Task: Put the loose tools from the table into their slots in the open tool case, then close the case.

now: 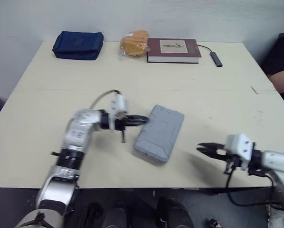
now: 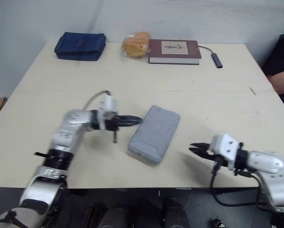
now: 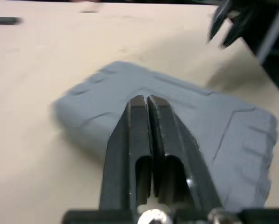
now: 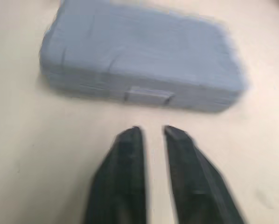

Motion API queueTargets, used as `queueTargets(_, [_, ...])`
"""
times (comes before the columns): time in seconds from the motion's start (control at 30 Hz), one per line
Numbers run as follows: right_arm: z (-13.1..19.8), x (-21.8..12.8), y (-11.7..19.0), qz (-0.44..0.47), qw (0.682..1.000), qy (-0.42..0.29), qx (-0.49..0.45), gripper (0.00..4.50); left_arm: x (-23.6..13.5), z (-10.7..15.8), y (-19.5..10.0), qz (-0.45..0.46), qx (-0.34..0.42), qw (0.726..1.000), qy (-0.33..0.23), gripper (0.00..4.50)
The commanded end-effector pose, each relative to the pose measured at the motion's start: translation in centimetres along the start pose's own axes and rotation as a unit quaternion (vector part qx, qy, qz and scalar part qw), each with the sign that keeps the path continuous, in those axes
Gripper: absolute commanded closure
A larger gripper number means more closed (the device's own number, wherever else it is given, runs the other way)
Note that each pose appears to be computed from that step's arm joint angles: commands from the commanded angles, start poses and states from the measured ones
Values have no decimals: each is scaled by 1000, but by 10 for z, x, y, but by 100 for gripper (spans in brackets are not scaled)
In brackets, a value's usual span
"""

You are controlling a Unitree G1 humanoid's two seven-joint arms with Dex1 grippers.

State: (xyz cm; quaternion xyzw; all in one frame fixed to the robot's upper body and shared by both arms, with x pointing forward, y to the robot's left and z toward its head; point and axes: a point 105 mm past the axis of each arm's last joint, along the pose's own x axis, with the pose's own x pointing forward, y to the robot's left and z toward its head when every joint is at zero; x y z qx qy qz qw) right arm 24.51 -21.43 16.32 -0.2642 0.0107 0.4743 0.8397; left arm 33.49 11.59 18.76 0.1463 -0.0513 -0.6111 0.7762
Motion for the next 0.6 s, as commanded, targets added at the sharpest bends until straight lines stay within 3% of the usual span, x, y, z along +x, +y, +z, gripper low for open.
queueTargets(0.03, [17, -21, -4, -8, 998, 6, -59, 171, -46, -13, 2, 59, -6, 997, 54, 275])
queueTargets(0.13, [16, -45, -11, -19, 995, 47, -90, 19, -100, -35, 4, 152, -12, 980, 126, 136])
queueTargets(0.23, [12, -65, -24, -45, 991, 73, -99, 0, -132, -42, 0, 194, -13, 969, 153, 5])
queueTargets(0.43, [7, -71, -40, -25, 990, 92, -106, 0, -152, -47, -4, 222, 5, 960, 172, 5])
queueTargets(0.6, [2, -67, -44, -24, 990, 90, -108, 0, -148, -41, -8, 221, 47, 960, 167, 5])
